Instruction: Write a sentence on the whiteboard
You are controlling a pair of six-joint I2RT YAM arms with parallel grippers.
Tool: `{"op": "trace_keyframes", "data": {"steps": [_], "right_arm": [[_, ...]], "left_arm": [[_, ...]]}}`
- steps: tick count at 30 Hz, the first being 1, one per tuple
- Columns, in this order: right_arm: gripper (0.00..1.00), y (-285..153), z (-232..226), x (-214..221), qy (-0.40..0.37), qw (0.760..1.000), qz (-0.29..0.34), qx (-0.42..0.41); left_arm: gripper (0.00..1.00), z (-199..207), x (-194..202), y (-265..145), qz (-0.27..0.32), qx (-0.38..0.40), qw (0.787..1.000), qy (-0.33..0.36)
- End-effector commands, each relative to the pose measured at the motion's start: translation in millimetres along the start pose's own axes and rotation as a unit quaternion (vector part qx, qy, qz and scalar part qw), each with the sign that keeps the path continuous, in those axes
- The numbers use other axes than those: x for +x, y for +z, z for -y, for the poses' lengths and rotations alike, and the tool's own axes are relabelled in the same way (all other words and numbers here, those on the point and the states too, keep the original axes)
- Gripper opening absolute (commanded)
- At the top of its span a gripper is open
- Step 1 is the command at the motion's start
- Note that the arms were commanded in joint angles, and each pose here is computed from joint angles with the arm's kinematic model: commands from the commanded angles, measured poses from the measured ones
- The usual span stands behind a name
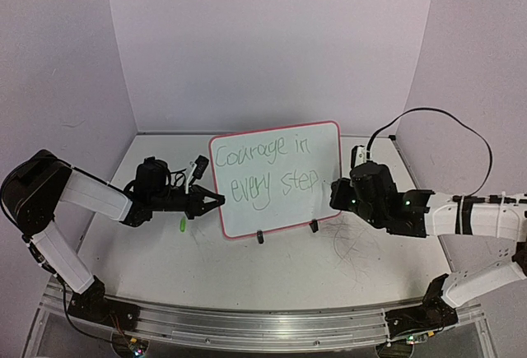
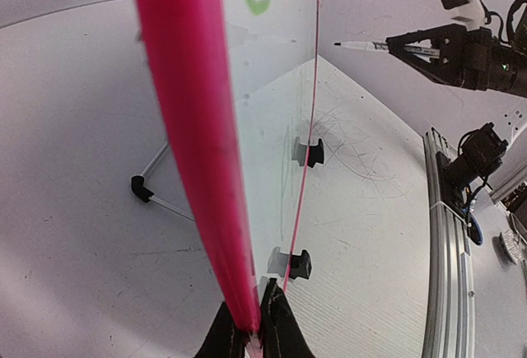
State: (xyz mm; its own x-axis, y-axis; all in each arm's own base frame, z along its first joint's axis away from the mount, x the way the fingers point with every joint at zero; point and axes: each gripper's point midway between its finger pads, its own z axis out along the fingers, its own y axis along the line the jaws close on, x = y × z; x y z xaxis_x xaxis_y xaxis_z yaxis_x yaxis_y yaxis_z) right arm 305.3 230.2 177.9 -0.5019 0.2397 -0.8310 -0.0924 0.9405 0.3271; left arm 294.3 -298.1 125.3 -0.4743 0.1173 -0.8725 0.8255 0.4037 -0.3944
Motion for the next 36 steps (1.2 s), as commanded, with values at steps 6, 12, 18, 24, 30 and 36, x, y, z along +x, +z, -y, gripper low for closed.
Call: {"op": "trace_keyframes", "data": {"steps": [6, 12, 18, 24, 30, 36], "right_arm": [[0.0, 10, 6, 1, 0.019, 1.0, 0.003, 0.008], [0.0, 18, -2, -2, 0.021, 1.0, 0.003, -0.002], [0.0, 22, -5, -2, 0.02, 1.0, 0.002, -0.005], [0.0, 28, -4, -2, 0.02, 1.0, 0.004, -0.001], [0.0, 35, -5, -1, 0.016, 1.0, 0.002, 0.006], [0.0, 36, -4, -1, 0.012, 1.0, 0.003, 0.008]], "left_arm": [[0.0, -18, -24, -4, 0.031, -0.058, 0.997, 0.043], [0.0, -19, -24, -4, 0.031, -0.058, 0.997, 0.043], [0.0, -18, -25, -5, 0.032, -0.058, 0.997, 0.044], [0.0, -17, -25, -4, 0.031, -0.054, 0.997, 0.044], [0.0, -17, -25, -5, 0.031, -0.054, 0.997, 0.044], [0.0, -16, -24, -4, 0.031, -0.052, 0.997, 0.044]]}}
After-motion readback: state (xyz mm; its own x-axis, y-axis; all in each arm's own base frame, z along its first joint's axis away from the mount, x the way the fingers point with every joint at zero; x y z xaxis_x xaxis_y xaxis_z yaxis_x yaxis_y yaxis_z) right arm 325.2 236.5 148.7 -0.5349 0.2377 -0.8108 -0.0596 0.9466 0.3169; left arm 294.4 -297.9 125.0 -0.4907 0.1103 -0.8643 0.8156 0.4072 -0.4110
